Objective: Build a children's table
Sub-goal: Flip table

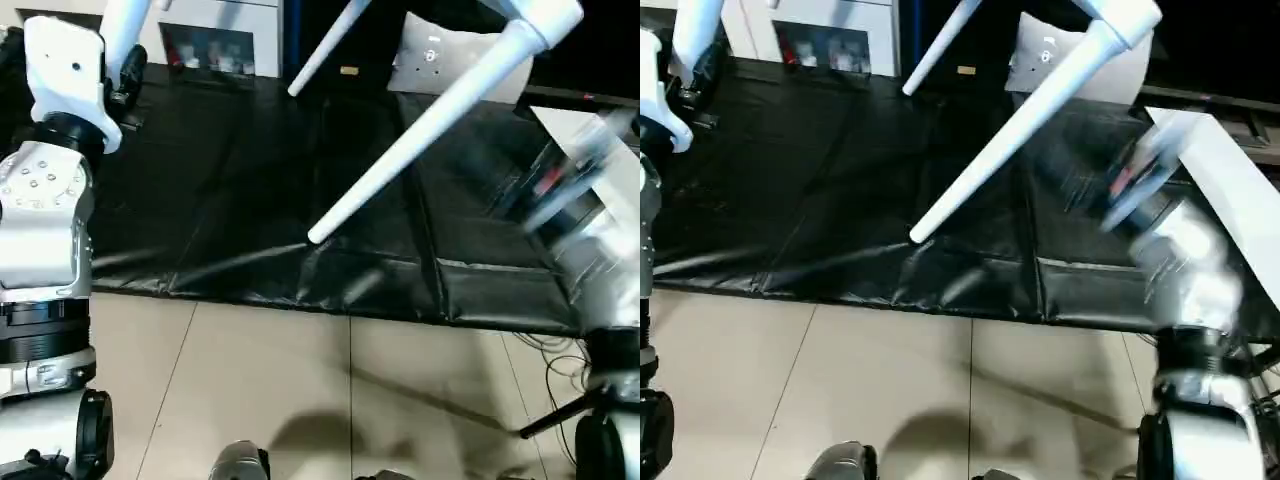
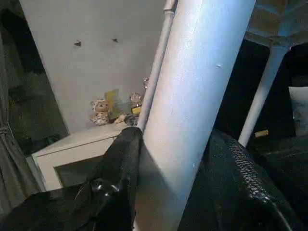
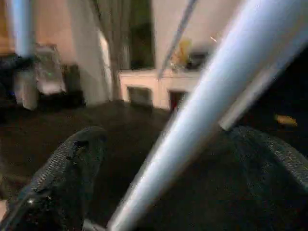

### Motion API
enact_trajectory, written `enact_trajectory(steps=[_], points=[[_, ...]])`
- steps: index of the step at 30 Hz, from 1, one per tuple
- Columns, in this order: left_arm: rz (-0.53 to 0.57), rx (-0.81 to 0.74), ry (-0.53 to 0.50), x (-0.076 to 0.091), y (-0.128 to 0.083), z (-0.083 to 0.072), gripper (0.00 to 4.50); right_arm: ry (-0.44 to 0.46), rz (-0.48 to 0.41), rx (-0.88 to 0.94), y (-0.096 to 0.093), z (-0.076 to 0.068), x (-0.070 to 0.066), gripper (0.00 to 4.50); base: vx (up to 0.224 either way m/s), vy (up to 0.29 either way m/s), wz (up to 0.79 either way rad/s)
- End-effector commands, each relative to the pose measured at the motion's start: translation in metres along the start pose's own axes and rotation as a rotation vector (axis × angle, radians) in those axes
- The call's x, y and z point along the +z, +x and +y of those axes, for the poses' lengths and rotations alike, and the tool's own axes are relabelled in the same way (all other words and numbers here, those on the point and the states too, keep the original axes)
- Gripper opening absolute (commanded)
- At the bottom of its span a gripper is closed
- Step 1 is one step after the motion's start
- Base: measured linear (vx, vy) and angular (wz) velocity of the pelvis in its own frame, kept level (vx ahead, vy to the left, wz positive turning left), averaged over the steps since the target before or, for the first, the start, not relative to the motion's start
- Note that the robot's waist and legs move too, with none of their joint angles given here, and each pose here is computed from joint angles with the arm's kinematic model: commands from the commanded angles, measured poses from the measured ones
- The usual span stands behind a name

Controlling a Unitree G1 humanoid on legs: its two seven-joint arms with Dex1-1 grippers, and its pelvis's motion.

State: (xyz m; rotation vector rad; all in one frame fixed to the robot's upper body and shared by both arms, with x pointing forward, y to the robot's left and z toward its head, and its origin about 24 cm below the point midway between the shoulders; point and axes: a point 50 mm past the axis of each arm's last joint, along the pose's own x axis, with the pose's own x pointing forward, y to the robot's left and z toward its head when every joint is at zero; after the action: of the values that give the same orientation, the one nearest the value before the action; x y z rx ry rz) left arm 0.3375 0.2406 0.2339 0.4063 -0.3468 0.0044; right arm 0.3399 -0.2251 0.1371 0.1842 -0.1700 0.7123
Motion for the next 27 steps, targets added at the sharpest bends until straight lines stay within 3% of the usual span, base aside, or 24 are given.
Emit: enact_trajectory(steps=[1, 7, 9, 14, 17, 21, 27], points=[[0.031, -0.081, -0.026, -0.009, 0.000, -0.013, 1.75, -0.002, 0.028, -0.099, 0.004, -0.008, -0.002, 4.50, 0.000, 0.000, 0.00], [0.014, -0.133, -0.029, -0.013, -0.001, -0.018, 1.73, 0.023, 0.037, -0.117, 0.025, -0.005, -0.007, 4.50, 0.000, 0.000, 0.00], [0.026, -0.175, -0.035, -0.017, -0.001, -0.025, 1.71, 0.073, -0.007, -0.047, 0.054, 0.008, -0.010, 4.50, 0.000, 0.000, 0.00], [0.044, -0.224, -0.041, -0.023, -0.002, -0.034, 1.69, 0.159, -0.073, 0.032, 0.085, 0.026, -0.008, 4.50, 0.000, 0.000, 0.00], [0.051, -0.264, -0.049, -0.029, -0.004, -0.041, 1.66, 0.152, -0.040, -0.018, 0.099, 0.030, -0.012, 4.50, 0.000, 0.000, 0.00], [0.061, -0.282, -0.056, -0.033, -0.005, -0.046, 1.61, 0.152, -0.013, -0.126, 0.103, 0.023, -0.015, 4.50, 0.000, 0.000, 0.00], [0.069, -0.265, -0.034, -0.034, -0.007, -0.037, 1.55, 0.147, -0.038, -0.165, 0.100, 0.014, -0.009, 4.50, 0.000, 0.000, 0.00]])
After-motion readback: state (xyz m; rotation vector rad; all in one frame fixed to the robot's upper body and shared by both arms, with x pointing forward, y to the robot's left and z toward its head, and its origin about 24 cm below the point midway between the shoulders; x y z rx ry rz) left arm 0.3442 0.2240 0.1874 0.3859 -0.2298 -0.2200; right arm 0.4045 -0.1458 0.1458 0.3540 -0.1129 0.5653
